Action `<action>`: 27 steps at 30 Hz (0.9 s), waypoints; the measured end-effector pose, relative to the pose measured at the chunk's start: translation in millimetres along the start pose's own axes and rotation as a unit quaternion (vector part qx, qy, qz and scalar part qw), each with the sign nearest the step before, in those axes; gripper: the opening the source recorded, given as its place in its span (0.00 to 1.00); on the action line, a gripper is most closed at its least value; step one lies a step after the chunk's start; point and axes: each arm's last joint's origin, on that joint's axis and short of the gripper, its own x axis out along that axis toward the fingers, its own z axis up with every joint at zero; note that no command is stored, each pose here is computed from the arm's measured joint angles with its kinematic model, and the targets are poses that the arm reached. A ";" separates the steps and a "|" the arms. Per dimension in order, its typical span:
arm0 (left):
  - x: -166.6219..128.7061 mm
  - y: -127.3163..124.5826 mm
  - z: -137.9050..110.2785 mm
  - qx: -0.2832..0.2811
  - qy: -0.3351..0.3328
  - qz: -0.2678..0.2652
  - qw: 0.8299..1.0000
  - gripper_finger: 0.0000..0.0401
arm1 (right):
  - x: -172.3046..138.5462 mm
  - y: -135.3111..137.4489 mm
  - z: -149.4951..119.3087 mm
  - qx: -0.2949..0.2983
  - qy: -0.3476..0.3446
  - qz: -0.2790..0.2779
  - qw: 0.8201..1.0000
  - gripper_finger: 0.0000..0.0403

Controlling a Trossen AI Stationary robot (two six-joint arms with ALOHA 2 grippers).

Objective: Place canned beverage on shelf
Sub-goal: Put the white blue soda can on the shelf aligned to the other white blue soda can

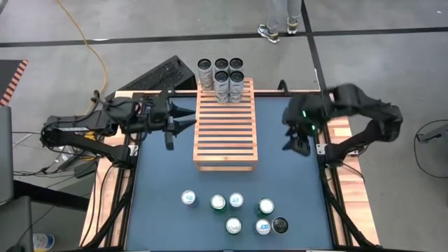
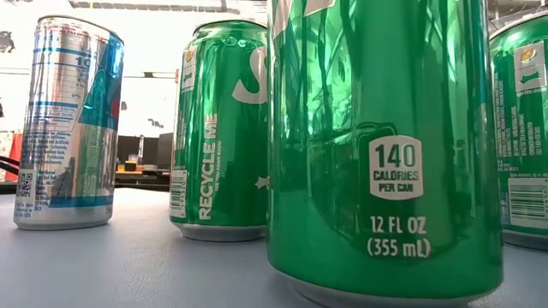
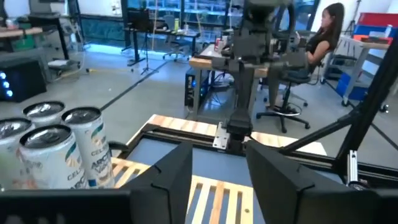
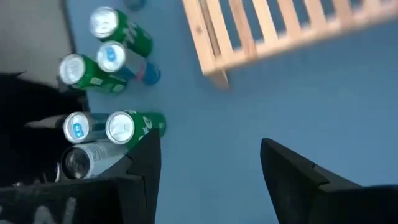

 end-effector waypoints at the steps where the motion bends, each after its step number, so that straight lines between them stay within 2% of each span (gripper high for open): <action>1: -0.4 -0.9 0.1 0.005 -0.001 -0.002 1.000 0.36 | 2.5 7.7 -6.2 0.018 0.003 -0.006 1.000 0.55; 4: -1.9 -2.3 0.0 0.012 0.002 -0.007 1.000 0.39 | 13.0 29.1 -21.7 0.069 0.011 -0.011 0.997 0.55; 7: -4.3 -3.8 -2.1 0.011 0.015 -0.013 1.000 0.41 | 25.8 51.2 -32.9 0.099 0.020 0.012 0.995 0.55; 10: -8.9 -5.0 -7.0 0.005 0.044 -0.017 0.999 0.42 | 41.1 72.1 -40.2 0.089 0.026 0.024 0.995 0.55; 13: -13.3 -5.9 -10.4 0.004 0.066 -0.024 0.998 0.42 | 61.8 91.3 -46.1 0.085 0.031 0.001 0.996 0.55; 16: -14.0 -6.9 -11.5 0.004 0.073 -0.039 0.997 0.42 | 80.6 113.5 -49.5 0.071 0.045 0.005 0.996 0.57; 23: -14.4 -9.1 -14.1 0.020 0.088 -0.081 0.993 0.42 | 116.6 152.6 -52.4 0.077 0.080 0.050 0.993 0.75; 27: -14.5 -10.0 -14.1 0.023 0.089 -0.096 0.991 0.42 | 128.2 161.1 -57.2 0.099 0.107 0.044 0.988 0.88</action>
